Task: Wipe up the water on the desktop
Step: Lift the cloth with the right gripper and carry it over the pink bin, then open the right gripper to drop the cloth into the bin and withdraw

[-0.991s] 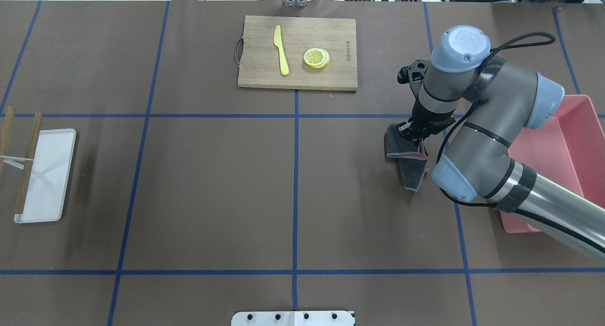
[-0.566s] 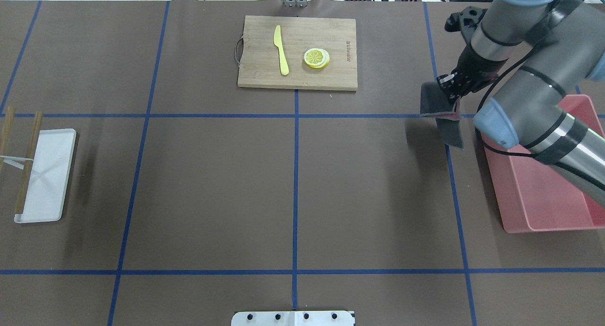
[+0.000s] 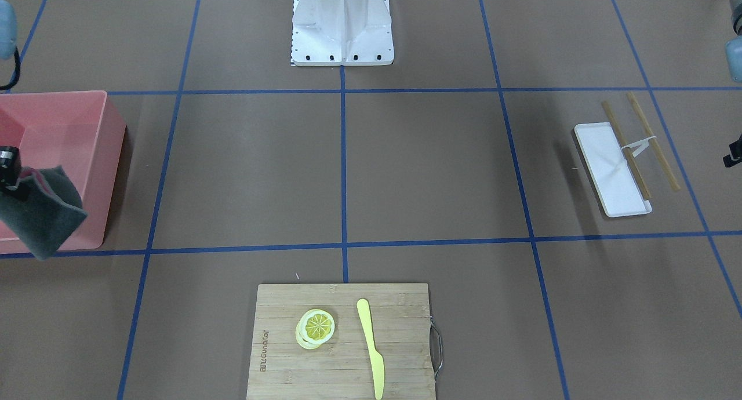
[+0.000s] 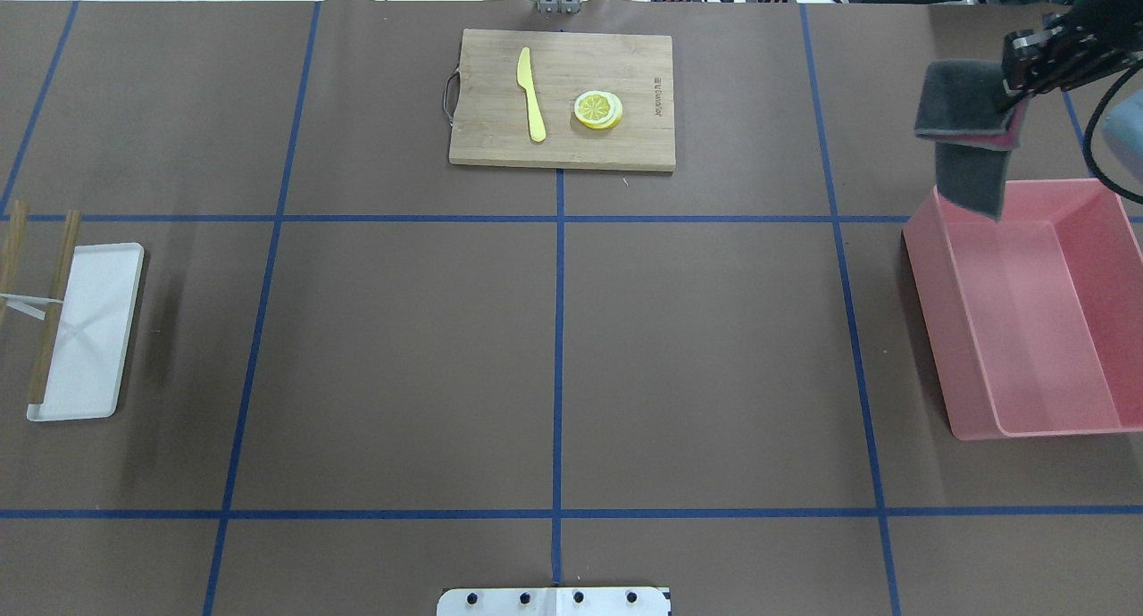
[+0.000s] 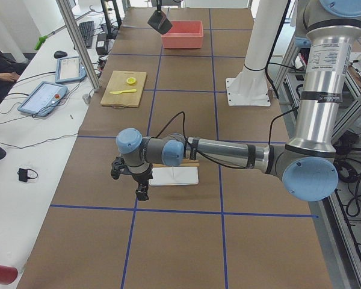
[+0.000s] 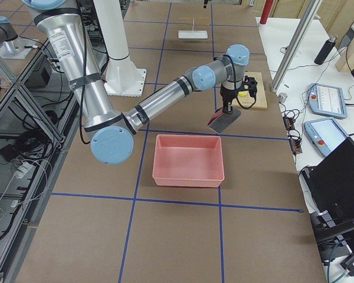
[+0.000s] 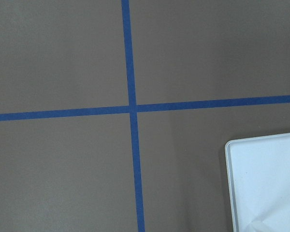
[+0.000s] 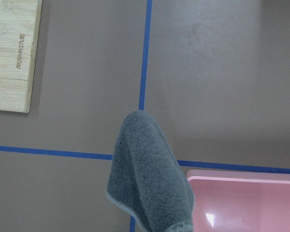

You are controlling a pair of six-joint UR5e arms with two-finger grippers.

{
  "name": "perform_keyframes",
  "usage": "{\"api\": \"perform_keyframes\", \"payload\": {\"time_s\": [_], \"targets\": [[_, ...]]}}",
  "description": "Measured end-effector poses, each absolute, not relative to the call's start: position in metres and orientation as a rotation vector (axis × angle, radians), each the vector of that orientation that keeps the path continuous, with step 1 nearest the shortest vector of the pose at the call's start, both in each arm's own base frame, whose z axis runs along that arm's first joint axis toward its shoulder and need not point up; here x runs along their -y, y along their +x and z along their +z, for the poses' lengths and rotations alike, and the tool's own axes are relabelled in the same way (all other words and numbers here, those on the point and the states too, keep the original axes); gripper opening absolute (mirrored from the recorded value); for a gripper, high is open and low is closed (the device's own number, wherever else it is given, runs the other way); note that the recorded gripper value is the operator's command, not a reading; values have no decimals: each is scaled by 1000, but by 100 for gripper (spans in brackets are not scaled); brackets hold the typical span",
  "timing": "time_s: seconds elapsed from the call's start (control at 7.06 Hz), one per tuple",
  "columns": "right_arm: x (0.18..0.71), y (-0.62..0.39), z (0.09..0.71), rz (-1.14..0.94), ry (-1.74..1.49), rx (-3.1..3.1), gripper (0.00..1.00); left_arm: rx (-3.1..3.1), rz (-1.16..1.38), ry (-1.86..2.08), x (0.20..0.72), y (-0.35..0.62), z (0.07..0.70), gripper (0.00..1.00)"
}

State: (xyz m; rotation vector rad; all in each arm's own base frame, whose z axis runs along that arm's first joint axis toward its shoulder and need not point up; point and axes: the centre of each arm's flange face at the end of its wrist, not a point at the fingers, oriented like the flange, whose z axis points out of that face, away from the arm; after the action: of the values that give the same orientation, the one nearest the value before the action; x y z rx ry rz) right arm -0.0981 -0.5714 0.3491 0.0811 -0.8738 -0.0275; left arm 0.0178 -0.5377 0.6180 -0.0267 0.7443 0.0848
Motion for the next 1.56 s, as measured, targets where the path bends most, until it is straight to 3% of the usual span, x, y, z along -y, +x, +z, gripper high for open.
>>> {"api": "perform_keyframes", "payload": {"time_s": [0.28,0.57,0.71,0.85,1.56], "targets": [[529,-53,354,-71,16,820,0,-744,84,-28,536,17,620,99],[499,-42,399,-159,-36,736,1,-744,85,-28,535,17,620,99],[490,-41,417,-197,-55,715,87,-744,86,-28,535,17,620,99],[485,-51,426,-229,-74,703,100,-744,86,-28,535,17,621,99],[477,-62,451,-252,-117,652,100,-744,77,-20,537,10,618,99]]}}
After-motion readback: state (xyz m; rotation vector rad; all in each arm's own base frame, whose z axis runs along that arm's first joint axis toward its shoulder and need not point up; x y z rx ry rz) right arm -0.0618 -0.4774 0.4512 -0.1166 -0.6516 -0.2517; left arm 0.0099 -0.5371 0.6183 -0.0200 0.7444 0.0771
